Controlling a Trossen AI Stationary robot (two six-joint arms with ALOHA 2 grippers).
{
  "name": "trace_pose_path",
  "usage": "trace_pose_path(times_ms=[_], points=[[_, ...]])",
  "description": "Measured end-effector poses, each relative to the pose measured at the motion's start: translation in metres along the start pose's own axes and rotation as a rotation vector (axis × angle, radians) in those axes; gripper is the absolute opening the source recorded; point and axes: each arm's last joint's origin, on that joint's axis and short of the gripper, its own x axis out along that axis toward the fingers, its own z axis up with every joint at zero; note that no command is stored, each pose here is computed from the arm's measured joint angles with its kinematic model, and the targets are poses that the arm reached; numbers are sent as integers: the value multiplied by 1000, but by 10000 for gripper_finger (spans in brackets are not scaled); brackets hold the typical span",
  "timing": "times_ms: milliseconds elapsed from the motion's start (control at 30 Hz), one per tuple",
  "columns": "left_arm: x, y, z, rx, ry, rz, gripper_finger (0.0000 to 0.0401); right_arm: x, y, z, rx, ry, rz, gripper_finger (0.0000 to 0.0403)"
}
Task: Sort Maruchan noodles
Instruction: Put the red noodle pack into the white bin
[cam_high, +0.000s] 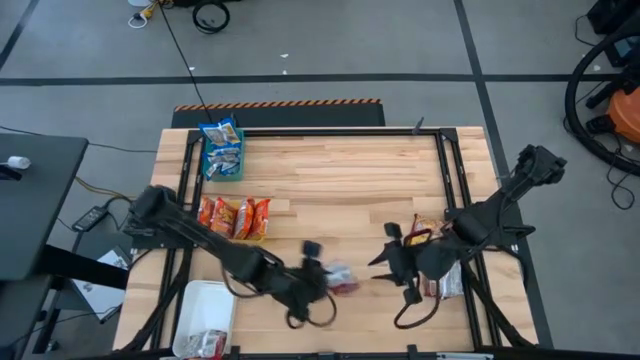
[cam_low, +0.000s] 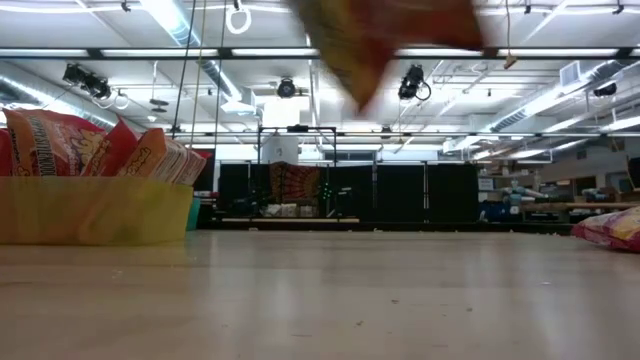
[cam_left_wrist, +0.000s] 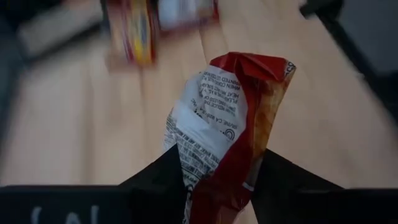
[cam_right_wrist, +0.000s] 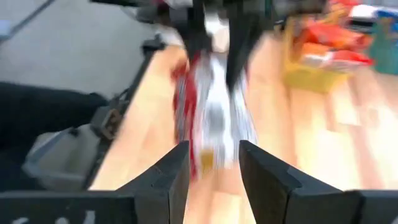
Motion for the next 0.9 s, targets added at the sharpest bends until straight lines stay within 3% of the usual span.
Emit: trace_pose_path(times_ms=[200,267,367,467,600,800,900], points=[[-83,22,-5,-421,387,-251,143,1,0,-5,-29,15,-102,143],[-109,15,-11,-520,504,-323,143,6,1,-5,-30,16,-110,143],[-137,0,-24,-615,681,-337,143,15,1,-6,-35,29,-125,142],[-159,-19,-38,-623,791,-272,143,26,6,-9,-47,44,-121,142],[-178,-49,-52,-594,813,-262,143,38,16,-13,-49,47,-105,142],[-186,-84,-97,-548,903,-147,143,53,36,-16,-38,9,-61,142],[-183,-100,-114,-526,861,-149,142,59,45,-17,-24,-22,-36,142]])
